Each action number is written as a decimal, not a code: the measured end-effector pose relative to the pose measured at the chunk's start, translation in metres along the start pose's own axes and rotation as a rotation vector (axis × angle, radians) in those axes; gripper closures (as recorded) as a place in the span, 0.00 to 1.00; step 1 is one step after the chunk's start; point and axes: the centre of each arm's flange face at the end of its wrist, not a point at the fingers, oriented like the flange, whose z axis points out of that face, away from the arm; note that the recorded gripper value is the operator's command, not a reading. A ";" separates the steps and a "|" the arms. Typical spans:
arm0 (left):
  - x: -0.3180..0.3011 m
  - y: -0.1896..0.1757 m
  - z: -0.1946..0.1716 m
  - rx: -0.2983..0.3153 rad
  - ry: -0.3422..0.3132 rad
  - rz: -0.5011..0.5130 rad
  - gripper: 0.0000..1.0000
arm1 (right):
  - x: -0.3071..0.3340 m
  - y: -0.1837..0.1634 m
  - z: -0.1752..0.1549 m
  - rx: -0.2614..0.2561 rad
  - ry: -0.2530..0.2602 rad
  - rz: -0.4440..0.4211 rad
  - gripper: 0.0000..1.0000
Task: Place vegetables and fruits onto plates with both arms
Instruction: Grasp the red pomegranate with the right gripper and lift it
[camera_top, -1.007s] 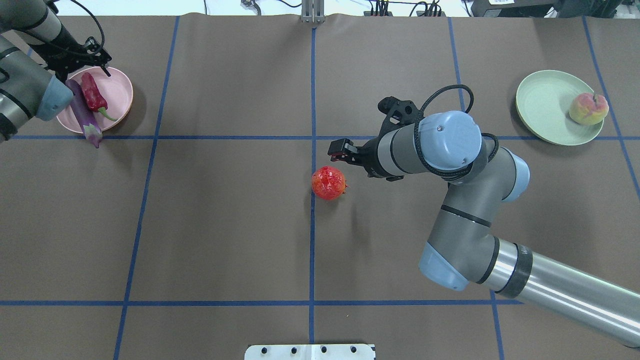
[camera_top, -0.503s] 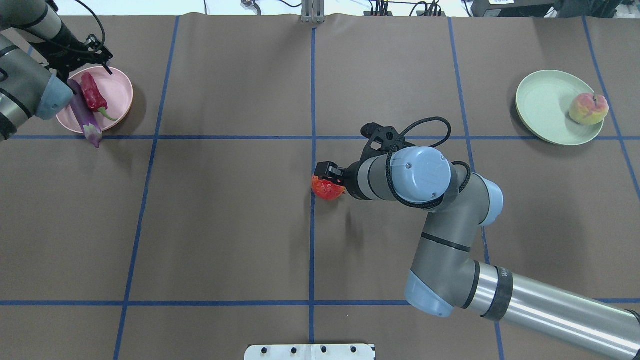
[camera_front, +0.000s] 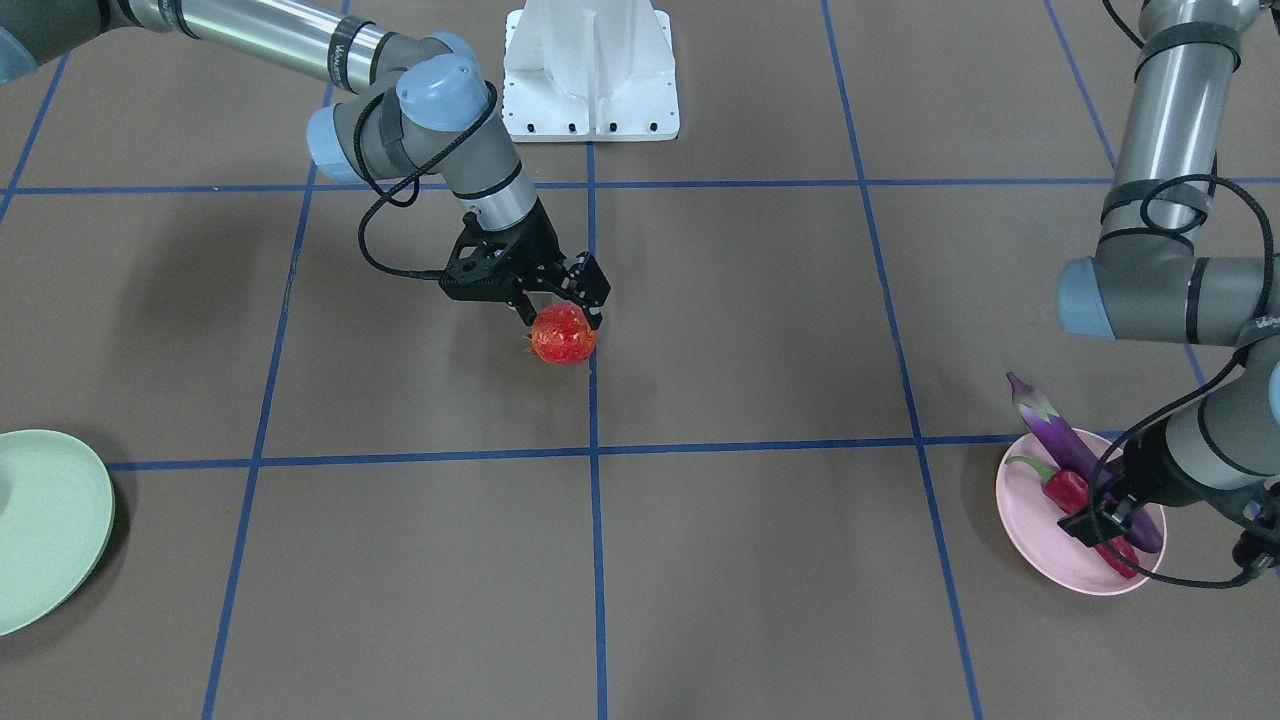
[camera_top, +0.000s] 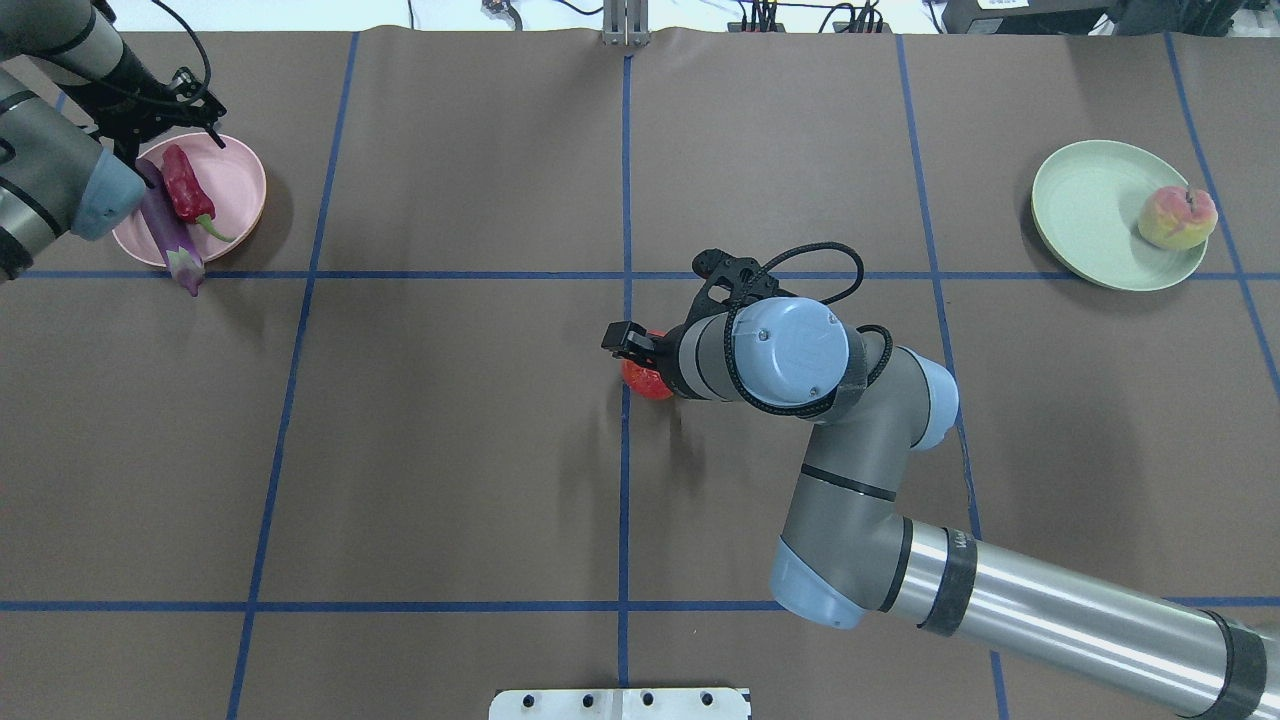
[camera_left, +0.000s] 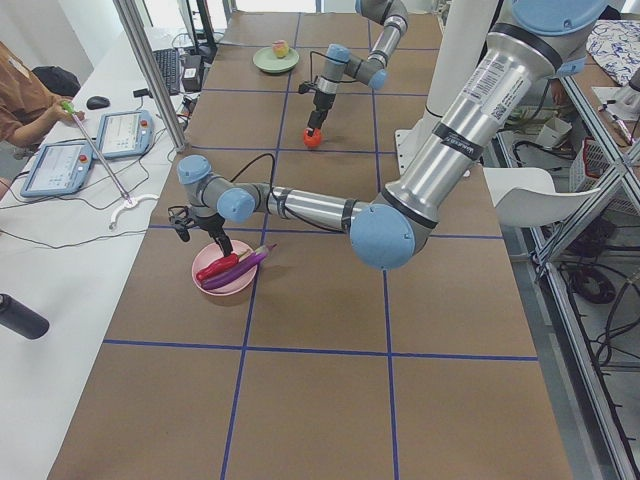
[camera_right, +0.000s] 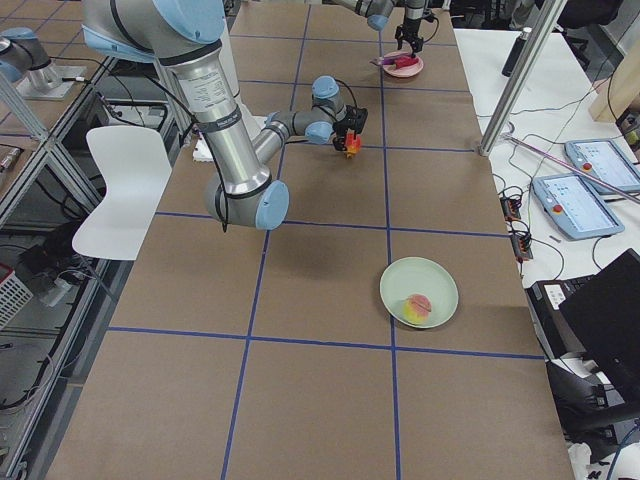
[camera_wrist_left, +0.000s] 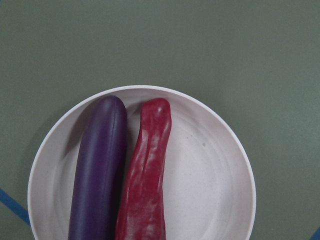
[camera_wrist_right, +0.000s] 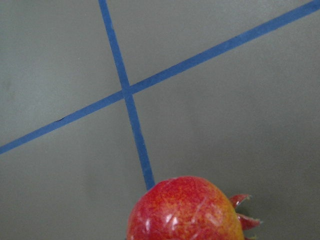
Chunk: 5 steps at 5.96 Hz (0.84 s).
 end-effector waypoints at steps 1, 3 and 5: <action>0.001 0.001 -0.002 0.001 0.003 -0.001 0.00 | 0.001 0.002 0.004 0.003 0.006 0.001 0.02; 0.002 0.002 -0.004 0.002 0.006 0.000 0.00 | 0.003 0.005 0.006 0.004 0.011 0.009 1.00; 0.005 0.006 -0.009 0.004 0.013 0.006 0.00 | 0.000 -0.002 -0.001 0.011 -0.001 0.021 1.00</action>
